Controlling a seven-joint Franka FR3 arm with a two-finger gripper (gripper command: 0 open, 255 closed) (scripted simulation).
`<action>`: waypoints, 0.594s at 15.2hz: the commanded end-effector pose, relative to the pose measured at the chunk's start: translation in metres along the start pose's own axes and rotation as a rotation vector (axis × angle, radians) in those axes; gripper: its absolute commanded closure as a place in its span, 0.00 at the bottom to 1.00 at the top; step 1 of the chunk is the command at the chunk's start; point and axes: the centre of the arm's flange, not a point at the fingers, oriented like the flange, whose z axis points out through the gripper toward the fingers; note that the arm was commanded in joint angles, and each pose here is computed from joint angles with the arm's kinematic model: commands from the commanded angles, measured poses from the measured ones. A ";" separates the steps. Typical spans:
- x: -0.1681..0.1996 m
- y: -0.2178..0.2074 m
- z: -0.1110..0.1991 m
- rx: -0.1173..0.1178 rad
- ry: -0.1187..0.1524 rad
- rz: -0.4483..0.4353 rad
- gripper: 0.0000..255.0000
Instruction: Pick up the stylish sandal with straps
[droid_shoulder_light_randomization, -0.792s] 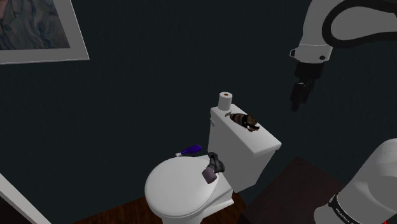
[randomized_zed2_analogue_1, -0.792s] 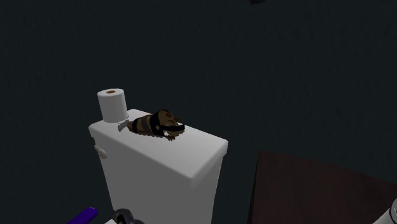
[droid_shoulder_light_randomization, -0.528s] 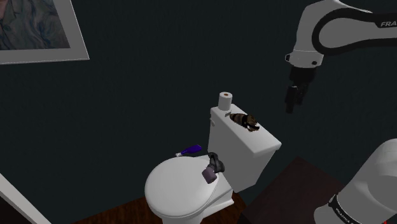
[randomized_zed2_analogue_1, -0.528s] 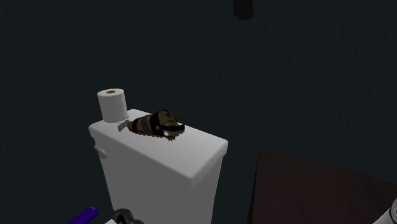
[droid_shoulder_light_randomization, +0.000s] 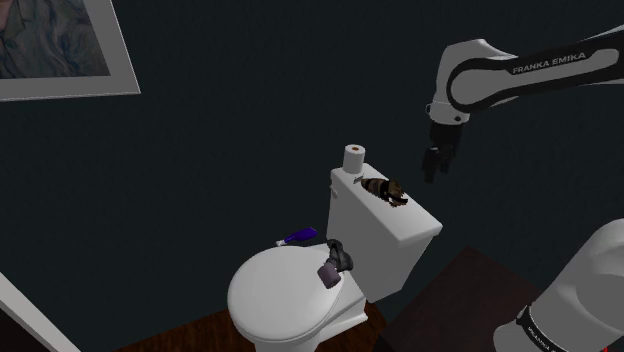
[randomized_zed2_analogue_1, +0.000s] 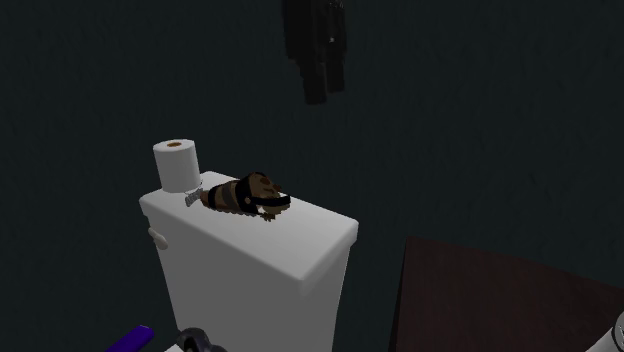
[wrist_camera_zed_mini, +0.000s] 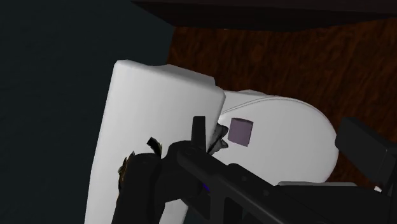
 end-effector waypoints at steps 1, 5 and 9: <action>0.019 0.011 0.018 0.001 0.002 0.008 0.00; 0.054 0.034 0.050 0.004 0.002 0.024 0.00; 0.089 0.057 0.083 0.007 0.003 0.040 0.00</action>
